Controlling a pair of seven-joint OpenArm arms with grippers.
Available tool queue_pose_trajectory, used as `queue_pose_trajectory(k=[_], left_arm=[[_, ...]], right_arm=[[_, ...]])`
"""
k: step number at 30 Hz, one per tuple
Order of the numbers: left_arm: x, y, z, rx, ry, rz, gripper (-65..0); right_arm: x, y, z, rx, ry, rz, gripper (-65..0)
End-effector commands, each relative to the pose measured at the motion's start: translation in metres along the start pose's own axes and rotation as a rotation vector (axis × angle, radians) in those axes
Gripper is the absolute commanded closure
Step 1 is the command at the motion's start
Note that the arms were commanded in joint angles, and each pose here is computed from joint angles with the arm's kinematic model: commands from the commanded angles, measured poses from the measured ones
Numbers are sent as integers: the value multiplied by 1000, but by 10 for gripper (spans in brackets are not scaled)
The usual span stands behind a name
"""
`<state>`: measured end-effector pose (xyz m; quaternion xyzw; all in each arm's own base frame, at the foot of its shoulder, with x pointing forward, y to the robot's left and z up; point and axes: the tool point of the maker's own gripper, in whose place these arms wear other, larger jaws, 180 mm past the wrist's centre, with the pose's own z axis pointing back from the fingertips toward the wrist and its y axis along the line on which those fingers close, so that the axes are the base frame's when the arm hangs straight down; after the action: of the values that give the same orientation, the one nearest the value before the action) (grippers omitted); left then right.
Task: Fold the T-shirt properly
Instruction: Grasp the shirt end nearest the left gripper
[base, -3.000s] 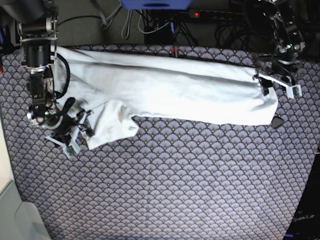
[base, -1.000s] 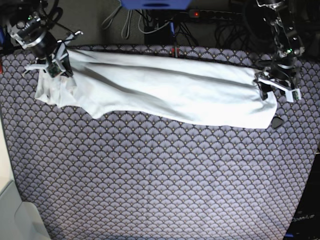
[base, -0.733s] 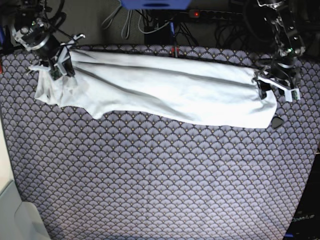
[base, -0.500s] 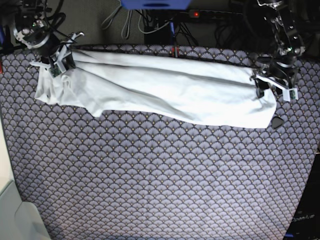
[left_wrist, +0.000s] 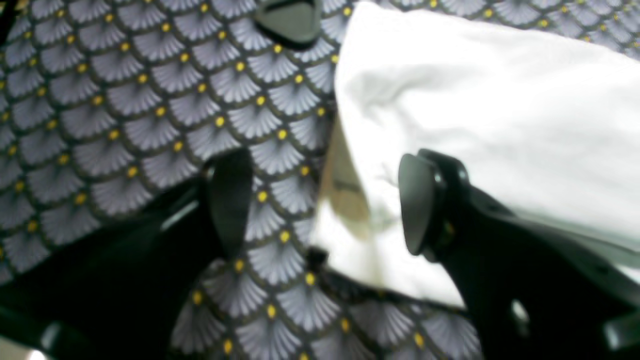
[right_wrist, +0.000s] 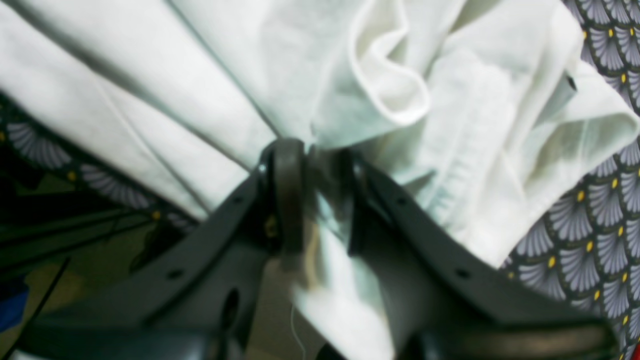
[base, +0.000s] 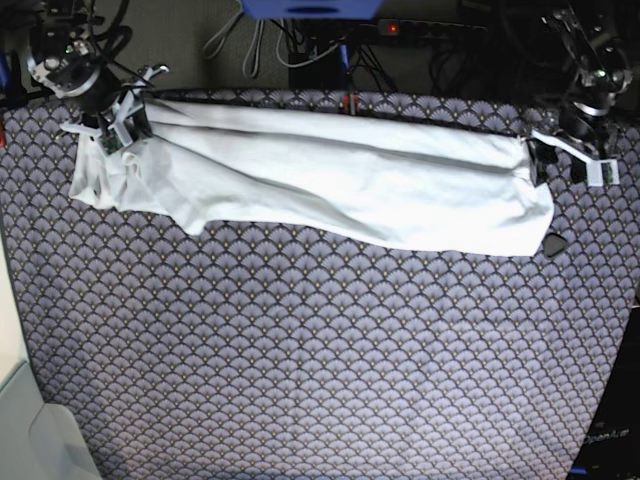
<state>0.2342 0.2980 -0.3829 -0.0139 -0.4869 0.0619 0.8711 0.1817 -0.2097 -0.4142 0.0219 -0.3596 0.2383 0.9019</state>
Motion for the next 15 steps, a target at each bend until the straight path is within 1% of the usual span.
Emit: queue_pose_trajectory(k=[1, 2, 4, 7, 15], left_arm=[[23, 2, 4, -10, -75, -3, -429], [25, 2, 5, -19, -83, 6, -429], [21, 6, -1, -29, -46, 30, -429], [24, 9, -17, -40, -27, 53, -429], [29, 3, -48, -65, -34, 135, -429]], right_arm=[[8, -3, 3, -7, -33, 5, -140], [8, -3, 3, -7, -33, 5, -140], [8, -3, 3, -5, -33, 5, -140], [8, -3, 3, -5, -33, 5, -140], [7, -3, 3, -5, -32, 5, -140]])
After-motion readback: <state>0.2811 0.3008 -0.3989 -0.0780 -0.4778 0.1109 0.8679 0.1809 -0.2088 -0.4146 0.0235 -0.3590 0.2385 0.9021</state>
